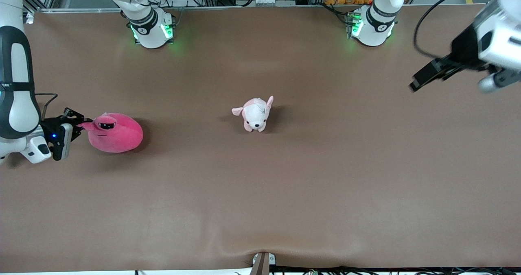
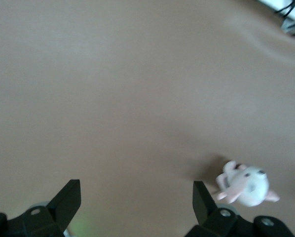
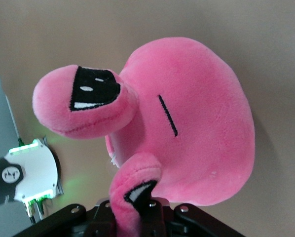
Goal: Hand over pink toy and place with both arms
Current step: 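Lower the pink toy onto the table and open the right gripper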
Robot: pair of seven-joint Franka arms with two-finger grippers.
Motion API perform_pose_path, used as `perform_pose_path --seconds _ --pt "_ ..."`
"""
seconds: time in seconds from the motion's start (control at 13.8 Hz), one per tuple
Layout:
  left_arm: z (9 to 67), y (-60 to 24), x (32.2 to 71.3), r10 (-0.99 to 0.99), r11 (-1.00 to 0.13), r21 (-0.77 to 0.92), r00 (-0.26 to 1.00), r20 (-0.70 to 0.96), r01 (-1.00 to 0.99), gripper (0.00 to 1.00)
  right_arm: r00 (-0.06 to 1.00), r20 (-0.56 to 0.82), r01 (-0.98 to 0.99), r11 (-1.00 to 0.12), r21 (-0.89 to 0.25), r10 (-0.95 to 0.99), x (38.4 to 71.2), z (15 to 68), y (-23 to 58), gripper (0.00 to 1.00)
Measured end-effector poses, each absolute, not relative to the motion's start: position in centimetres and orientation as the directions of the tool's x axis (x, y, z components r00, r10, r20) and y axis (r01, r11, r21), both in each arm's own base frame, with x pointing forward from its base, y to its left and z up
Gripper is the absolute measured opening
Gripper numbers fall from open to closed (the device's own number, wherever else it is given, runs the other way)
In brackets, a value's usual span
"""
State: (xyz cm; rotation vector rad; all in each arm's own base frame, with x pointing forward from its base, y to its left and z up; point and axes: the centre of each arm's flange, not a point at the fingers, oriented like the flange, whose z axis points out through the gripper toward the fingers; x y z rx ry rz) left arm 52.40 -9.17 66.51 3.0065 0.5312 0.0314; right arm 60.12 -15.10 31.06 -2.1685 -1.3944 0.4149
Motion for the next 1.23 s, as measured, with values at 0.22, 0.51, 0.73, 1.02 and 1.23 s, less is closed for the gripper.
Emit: perform_pose_path --seconds 0.22,0.51,0.73,1.02,1.23 --pt "66.5 -7.3 50.0 0.259 -0.964 0.066 0.966 0.007 0.258 1.00 0.392 0.041 0.750 -0.293 -0.592 0.919 60.0 30.0 -15.0 0.13" --pt "65.9 -6.3 47.6 0.136 -0.991 0.005 0.991 0.015 0.136 1.00 0.391 0.038 0.745 -0.292 -0.599 0.920 60.1 29.4 -15.1 0.55" --pt "66.1 -5.5 46.5 0.141 -0.990 -0.011 0.990 0.023 0.141 1.00 0.392 0.040 0.758 -0.299 -0.579 0.919 61.0 31.6 -15.3 0.88" --pt "65.8 -4.3 46.8 0.120 -0.993 -0.013 0.993 0.015 0.120 1.00 0.495 -0.033 0.727 -0.435 -0.531 0.868 62.8 37.4 -14.3 1.00" --pt "65.6 -3.7 46.8 0.112 -0.993 -0.025 0.994 0.011 0.112 1.00 0.591 -0.094 0.682 -0.558 -0.473 0.801 63.2 41.1 -12.2 1.00"
